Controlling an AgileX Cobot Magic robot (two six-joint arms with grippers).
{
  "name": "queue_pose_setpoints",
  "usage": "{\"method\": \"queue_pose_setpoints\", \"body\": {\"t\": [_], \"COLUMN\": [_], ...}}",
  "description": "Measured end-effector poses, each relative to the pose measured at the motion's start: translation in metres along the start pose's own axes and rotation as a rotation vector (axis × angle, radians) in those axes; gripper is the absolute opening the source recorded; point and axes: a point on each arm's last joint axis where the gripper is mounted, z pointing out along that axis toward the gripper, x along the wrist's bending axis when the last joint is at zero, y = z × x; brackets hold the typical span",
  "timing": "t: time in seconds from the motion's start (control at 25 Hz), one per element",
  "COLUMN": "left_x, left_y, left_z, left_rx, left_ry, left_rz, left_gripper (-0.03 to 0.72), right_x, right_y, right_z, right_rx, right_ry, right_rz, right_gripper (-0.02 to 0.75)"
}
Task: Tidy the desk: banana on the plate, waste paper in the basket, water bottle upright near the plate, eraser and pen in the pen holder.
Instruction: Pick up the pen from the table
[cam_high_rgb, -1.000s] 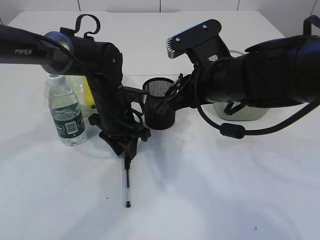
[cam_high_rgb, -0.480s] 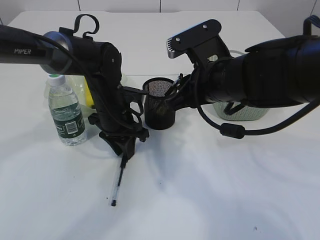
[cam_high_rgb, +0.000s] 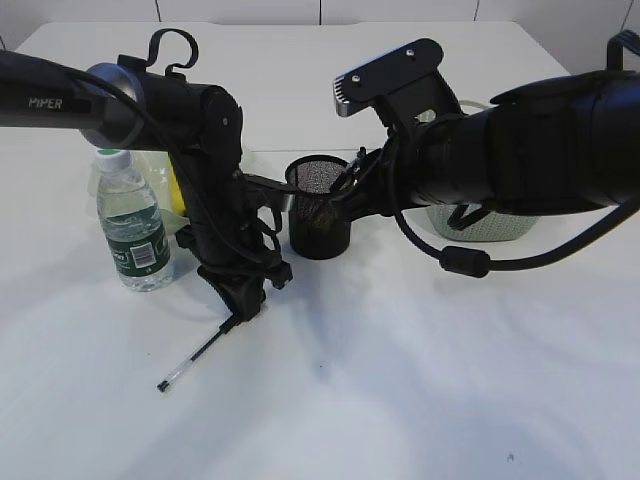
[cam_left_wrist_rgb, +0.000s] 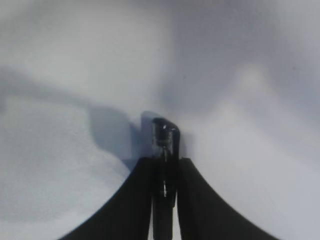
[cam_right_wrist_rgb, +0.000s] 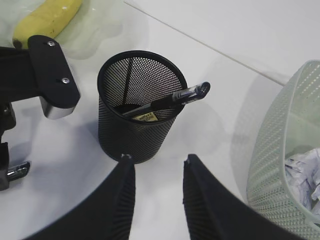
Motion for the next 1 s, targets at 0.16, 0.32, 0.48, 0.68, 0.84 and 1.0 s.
{"method": "queue_pose_setpoints", "body": {"t": [0.16,0.32,0.48,0.68,0.84,1.0], "left_x": [0.000,0.000,0.000,0.000,0.000,0.000], "left_y": [-0.001,-0.001,-0.001,0.000,0.004,0.011], "left_z": [0.000,0.000,0.000,0.000,-0.001,-0.004], "left_rx": [0.008,0.008,0.006,-0.002,-0.015,-0.034], "left_ry": [-0.001,-0.001,-0.001,0.000,0.000,0.002], "left_rz": [0.022,0.034,0.062,0.067,0.069,0.073], "left_gripper": [0.069,0.060,0.060,0.059,0.057,0.055], "right_x": [0.000,0.000,0.000,0.000,0.000,0.000], "right_y": [0.000,0.000,0.000,0.000,0.000,0.000], "right_z": [0.000,0.000,0.000,0.000,0.000,0.000], "right_rx": [0.000,0.000,0.000,0.000,0.000,0.000], "right_ry": [0.000,0.000,0.000,0.000,0.000,0.000], "right_rz": [0.000,0.000,0.000,0.000,0.000,0.000], "right_gripper": [0.249,0.249,0.249,0.249,0.249,0.249]}}
